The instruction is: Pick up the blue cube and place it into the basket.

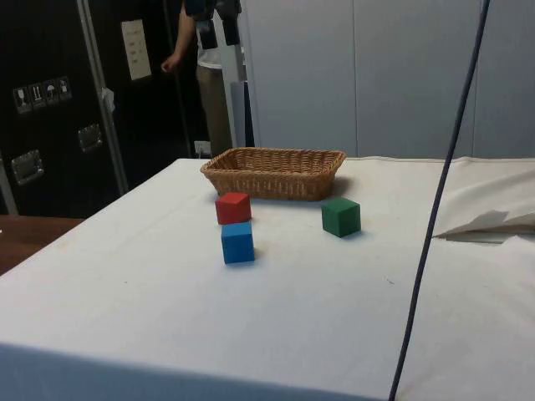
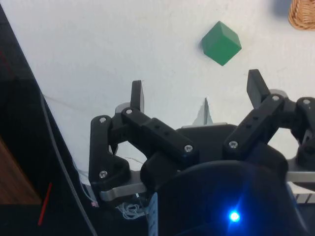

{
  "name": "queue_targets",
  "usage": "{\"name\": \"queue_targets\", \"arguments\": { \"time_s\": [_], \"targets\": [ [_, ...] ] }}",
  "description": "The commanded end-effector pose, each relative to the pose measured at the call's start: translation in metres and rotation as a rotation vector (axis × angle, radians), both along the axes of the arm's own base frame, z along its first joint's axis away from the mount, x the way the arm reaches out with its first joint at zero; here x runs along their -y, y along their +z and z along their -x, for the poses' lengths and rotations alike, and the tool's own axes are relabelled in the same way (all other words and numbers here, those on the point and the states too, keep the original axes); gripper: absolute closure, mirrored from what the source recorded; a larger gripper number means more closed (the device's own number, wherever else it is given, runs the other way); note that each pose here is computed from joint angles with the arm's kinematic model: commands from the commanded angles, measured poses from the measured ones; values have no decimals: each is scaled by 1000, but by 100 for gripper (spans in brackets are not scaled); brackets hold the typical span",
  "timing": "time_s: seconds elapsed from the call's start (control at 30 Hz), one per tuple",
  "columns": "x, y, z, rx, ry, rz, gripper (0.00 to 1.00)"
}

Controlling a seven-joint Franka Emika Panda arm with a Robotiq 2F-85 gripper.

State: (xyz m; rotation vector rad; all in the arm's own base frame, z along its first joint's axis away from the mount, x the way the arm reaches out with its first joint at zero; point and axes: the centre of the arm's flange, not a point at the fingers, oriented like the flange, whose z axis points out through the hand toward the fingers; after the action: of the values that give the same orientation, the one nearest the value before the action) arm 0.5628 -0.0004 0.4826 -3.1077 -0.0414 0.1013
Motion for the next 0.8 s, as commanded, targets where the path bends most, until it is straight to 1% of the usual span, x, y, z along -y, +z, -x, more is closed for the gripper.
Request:
{"name": "queue_targets", "arguments": {
  "time_s": [0.0, 0.03, 0.07, 0.2, 0.3, 0.33, 0.37, 0.47, 0.53, 0.57, 0.6, 0.63, 0.77],
  "targets": [
    [0, 2, 3, 17, 0, -5, 0],
    [0, 0, 2, 1, 0, 0, 0],
    [0, 2, 5, 20, 0, -6, 0],
    [0, 2, 10, 32, 3, -8, 0],
    [-2, 3, 15, 50, 11, -6, 0],
    [0, 1, 15, 38, 9, -4, 0],
    [-2, 3, 15, 56, 13, -6, 0],
    [-3, 2, 17, 70, 24, -5, 0],
    [-5, 0, 16, 80, 39, -5, 0],
    [-7, 0, 16, 84, 44, -5, 0],
    [-4, 0, 16, 71, 37, -5, 0],
    [-8, 0, 15, 87, 49, -5, 0],
    [-14, -4, 15, 97, 78, -5, 0]
  ]
}}
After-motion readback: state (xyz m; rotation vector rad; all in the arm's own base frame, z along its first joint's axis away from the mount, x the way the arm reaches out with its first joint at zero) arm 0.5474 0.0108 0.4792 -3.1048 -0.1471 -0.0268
